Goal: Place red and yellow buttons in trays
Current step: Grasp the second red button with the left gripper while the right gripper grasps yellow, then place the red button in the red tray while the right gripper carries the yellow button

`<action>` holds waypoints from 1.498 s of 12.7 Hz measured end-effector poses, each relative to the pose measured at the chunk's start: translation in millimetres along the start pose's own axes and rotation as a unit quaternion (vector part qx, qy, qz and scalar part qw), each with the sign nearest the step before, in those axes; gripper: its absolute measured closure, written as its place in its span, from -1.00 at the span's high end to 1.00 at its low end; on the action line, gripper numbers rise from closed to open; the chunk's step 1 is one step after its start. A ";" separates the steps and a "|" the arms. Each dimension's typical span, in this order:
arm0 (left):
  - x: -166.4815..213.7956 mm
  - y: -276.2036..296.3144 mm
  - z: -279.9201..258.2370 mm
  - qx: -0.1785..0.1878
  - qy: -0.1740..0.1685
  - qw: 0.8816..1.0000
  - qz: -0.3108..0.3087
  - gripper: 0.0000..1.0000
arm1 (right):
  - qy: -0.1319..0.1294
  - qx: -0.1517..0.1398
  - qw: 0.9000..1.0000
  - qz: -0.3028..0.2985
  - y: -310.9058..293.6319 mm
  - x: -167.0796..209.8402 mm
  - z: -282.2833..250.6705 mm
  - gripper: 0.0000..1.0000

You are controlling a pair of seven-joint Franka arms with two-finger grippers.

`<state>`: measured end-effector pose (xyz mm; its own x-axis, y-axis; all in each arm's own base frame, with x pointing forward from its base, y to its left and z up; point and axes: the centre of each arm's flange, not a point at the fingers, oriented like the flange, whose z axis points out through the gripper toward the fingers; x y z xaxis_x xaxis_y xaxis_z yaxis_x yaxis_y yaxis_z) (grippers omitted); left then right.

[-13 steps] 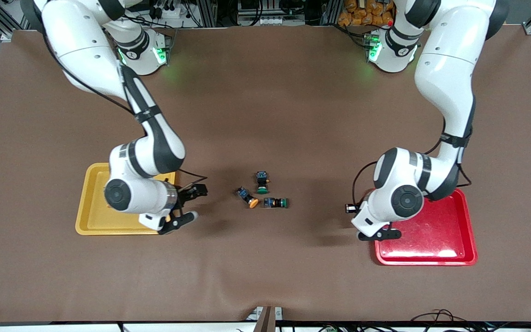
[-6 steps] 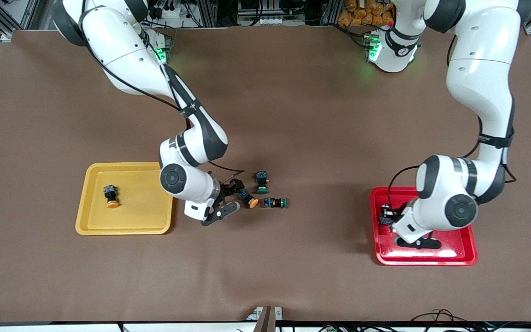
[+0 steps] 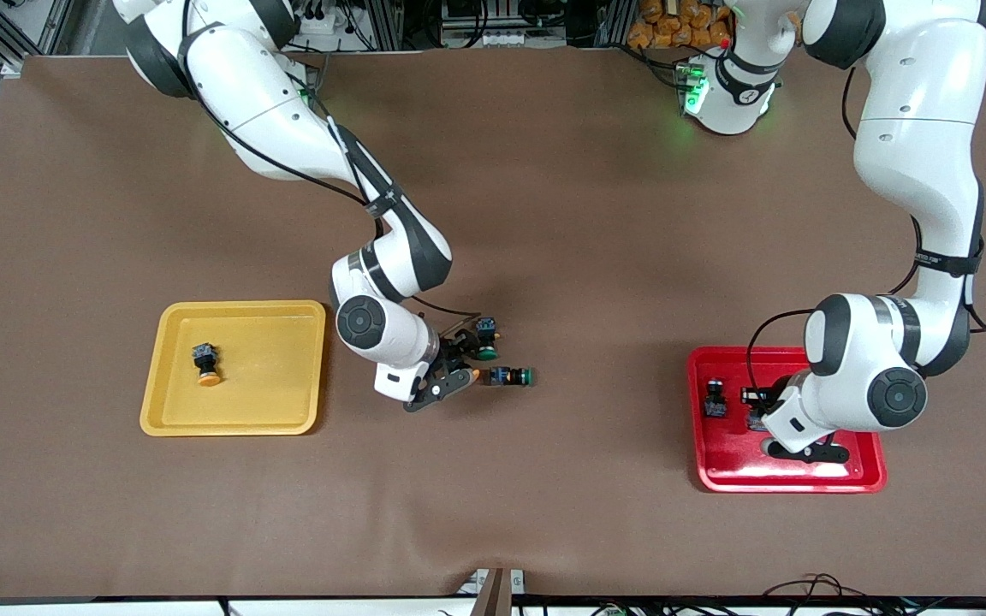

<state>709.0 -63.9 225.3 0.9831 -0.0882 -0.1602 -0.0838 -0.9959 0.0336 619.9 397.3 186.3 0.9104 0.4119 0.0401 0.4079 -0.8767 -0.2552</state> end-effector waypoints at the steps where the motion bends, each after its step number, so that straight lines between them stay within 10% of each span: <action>1: 0.0 0.5 0.0 0.000 0.000 1.000 0.000 -0.11 | 0.001 -0.001 1.000 0.001 1.1 0.2 0.4 0.36; 5: 1.3 0.9 -5.5 0.000 0.005 1.000 0.001 0.42 | 0.011 -0.001 1.000 0.016 -6.0 2.2 -0.4 -0.32; 8: -3.3 2.0 -50.8 0.002 0.018 1.000 0.001 1.00 | 0.005 -0.003 0.999 0.031 4.7 8.1 -14.7 -0.34; 13: -39.8 -3.0 -155.9 0.010 0.019 1.000 -0.007 1.00 | -0.111 0.014 0.985 0.131 155.9 -4.2 -121.0 -0.34; 19: -104.8 4.0 -253.6 0.018 -0.010 0.998 -0.058 1.00 | -0.168 -0.033 0.964 0.204 303.7 -64.9 -136.2 -0.21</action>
<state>646.8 -53.6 492.4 0.9833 0.0269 -0.1802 0.0235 -0.9995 -0.0213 694.2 70.4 237.8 0.9260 0.0762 -0.3697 0.0334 -0.9921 -0.1209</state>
